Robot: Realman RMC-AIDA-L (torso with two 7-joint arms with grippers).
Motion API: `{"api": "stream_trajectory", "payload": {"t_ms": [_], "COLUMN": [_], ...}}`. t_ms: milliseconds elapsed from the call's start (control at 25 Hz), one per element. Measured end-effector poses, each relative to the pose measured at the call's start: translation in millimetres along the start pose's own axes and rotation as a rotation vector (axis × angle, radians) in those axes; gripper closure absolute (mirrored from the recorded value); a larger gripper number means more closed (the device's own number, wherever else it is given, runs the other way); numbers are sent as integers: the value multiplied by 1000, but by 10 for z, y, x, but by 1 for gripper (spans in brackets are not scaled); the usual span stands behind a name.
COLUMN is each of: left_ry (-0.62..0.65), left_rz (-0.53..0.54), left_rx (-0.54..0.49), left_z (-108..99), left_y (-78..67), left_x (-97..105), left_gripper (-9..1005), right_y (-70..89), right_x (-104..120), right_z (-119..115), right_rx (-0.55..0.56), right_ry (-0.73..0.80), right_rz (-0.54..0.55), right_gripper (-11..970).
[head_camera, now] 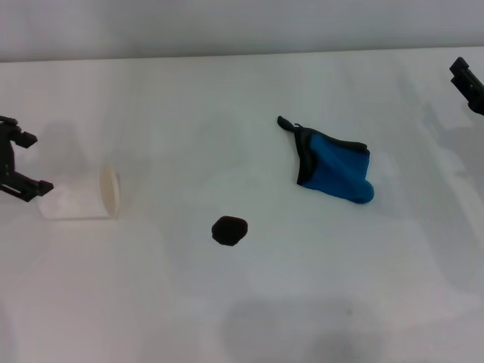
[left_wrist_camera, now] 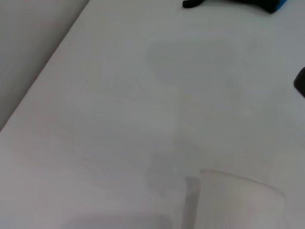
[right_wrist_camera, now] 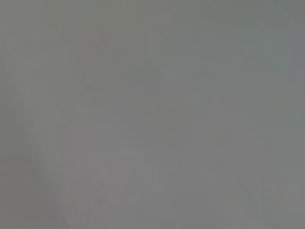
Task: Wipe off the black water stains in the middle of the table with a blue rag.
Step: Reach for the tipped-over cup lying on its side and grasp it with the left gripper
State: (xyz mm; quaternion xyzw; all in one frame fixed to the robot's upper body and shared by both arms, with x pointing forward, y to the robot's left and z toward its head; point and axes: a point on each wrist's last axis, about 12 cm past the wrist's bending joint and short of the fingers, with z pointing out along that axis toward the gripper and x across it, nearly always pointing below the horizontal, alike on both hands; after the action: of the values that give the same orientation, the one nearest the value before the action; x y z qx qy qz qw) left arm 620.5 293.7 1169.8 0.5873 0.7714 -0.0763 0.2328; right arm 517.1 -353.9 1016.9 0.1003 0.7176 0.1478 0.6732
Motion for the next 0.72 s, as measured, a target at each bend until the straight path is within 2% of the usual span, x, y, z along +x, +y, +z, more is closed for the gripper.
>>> {"api": "stream_trajectory", "payload": {"t_ms": [400, 720], "left_ry": [35, 40], "left_rz": [93, 130], "left_rx": [17, 29], "left_z": [281, 462], "left_y": [-96, -132], "left_x": [-152, -166], "left_gripper": [119, 120], "right_y": [2, 20], "right_x": [-3, -21], "right_z": [-1, 34], "right_rx": [2, -4], "right_ry": [-7, -13], "right_rz": [6, 5], "right_gripper": [120, 120]}}
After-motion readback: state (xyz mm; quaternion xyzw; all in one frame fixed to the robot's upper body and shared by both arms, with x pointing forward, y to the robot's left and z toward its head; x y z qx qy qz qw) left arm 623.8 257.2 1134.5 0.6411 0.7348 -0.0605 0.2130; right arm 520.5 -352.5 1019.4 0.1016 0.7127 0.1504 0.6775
